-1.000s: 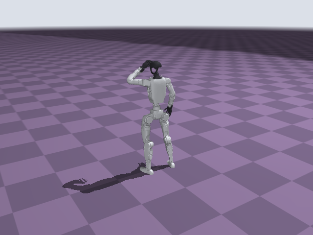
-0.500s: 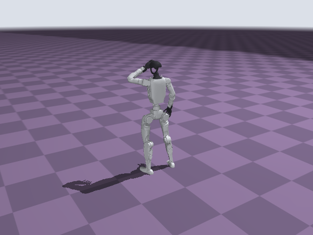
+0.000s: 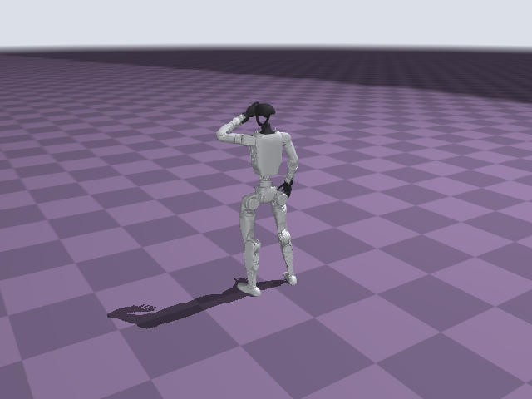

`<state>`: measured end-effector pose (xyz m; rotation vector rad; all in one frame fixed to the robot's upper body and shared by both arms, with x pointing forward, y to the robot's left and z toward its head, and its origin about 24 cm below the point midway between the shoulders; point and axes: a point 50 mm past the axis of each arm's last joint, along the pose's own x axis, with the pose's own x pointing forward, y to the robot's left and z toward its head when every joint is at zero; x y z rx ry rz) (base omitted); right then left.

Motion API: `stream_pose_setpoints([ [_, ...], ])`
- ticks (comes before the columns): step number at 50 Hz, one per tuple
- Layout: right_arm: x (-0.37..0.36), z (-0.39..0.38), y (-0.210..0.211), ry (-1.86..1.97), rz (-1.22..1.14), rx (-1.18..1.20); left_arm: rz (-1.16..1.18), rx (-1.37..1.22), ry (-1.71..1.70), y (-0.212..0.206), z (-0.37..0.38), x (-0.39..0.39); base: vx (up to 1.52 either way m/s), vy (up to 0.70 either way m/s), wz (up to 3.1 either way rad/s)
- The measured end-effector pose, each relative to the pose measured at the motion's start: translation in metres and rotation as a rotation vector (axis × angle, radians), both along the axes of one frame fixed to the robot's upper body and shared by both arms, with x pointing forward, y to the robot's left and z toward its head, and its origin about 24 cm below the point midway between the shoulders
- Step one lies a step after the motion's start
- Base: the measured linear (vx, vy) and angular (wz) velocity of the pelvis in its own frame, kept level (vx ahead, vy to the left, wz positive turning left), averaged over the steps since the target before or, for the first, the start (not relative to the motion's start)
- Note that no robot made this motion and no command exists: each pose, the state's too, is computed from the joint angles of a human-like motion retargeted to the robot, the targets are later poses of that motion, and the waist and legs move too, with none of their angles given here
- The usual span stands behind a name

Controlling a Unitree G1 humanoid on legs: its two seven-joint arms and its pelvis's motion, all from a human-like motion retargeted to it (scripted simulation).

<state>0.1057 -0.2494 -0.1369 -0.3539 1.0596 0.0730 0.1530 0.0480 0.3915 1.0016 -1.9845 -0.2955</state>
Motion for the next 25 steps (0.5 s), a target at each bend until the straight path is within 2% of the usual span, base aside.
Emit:
stream_pose_setpoints([
  [10, -0.012, -0.010, 0.008, 0.098, 0.074, 0.023, -0.036, 0.155, -0.089, -0.059, 0.005, -0.004, -0.01, 0.01, 0.23],
  [13, -0.008, -0.009, 0.009, 0.078, 0.069, 0.023, -0.025, 0.140, -0.088, -0.052, 0.004, -0.001, 0.00, 0.00, 0.00],
  [20, 0.002, -0.001, 0.005, -0.011, 0.003, 0.001, -0.025, 0.013, 0.004, -0.002, 0.000, 0.002, 0.00, -0.01, -0.31],
  [25, -0.002, -0.001, 0.000, -0.002, -0.008, -0.012, -0.020, -0.010, 0.025, 0.006, -0.001, 0.001, 0.00, 0.00, -0.04],
])
